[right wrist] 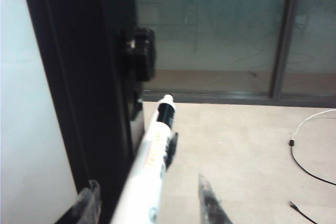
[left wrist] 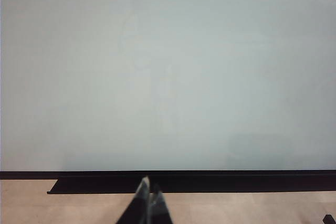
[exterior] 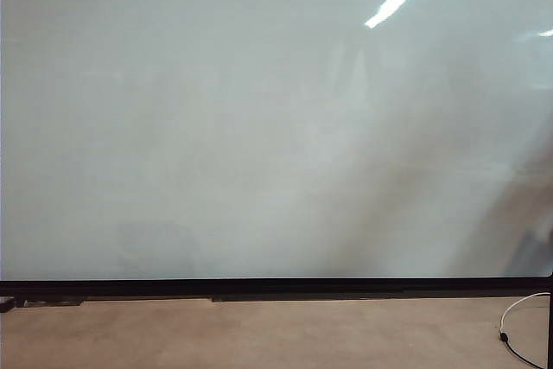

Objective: Pick up the pen on the shelf to the right of the whiteboard and draw a check mark.

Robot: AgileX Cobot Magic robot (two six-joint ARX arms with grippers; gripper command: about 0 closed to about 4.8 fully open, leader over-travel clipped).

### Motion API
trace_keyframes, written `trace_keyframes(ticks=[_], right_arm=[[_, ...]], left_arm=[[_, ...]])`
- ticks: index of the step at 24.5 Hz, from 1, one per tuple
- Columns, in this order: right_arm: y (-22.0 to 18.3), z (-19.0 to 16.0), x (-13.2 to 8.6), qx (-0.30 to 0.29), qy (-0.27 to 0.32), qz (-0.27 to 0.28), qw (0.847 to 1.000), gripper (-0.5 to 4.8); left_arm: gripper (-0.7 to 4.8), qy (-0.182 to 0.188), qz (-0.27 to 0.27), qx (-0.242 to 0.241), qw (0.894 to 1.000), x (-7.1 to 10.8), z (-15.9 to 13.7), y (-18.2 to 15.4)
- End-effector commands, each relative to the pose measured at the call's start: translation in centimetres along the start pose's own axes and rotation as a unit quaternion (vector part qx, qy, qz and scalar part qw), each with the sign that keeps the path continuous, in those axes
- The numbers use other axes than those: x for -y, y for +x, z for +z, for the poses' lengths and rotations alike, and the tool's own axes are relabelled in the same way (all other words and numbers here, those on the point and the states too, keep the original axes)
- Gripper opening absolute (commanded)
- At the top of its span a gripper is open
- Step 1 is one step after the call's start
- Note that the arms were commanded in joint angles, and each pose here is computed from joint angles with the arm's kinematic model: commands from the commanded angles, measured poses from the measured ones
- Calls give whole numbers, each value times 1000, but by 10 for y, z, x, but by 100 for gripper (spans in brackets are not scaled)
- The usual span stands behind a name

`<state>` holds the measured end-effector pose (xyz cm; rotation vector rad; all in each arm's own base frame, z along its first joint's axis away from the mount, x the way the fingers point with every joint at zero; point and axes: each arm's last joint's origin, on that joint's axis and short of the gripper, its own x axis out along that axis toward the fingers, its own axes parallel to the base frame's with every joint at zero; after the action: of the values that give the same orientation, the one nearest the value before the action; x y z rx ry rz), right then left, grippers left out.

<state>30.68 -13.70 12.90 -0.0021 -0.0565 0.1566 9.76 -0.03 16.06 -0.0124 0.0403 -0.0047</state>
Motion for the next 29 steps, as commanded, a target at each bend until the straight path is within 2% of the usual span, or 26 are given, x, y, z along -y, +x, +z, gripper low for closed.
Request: trace_keyframes(ticks=[1, 7, 15, 29], right_arm=[[3, 5, 1, 14, -2, 16, 1000, 238], [5, 7, 0, 17, 0, 19, 1000, 238], [11, 10, -2, 24, -4, 26, 999, 210], [12, 5, -1, 19, 0, 12, 1000, 210]], left_arm=[[-4, 2, 0, 8, 1000, 0, 2, 0], [-4, 2, 0, 8, 1000, 0, 2, 0], [-4, 2, 0, 8, 1000, 0, 2, 0], [-4, 2, 0, 8, 1000, 0, 2, 0]])
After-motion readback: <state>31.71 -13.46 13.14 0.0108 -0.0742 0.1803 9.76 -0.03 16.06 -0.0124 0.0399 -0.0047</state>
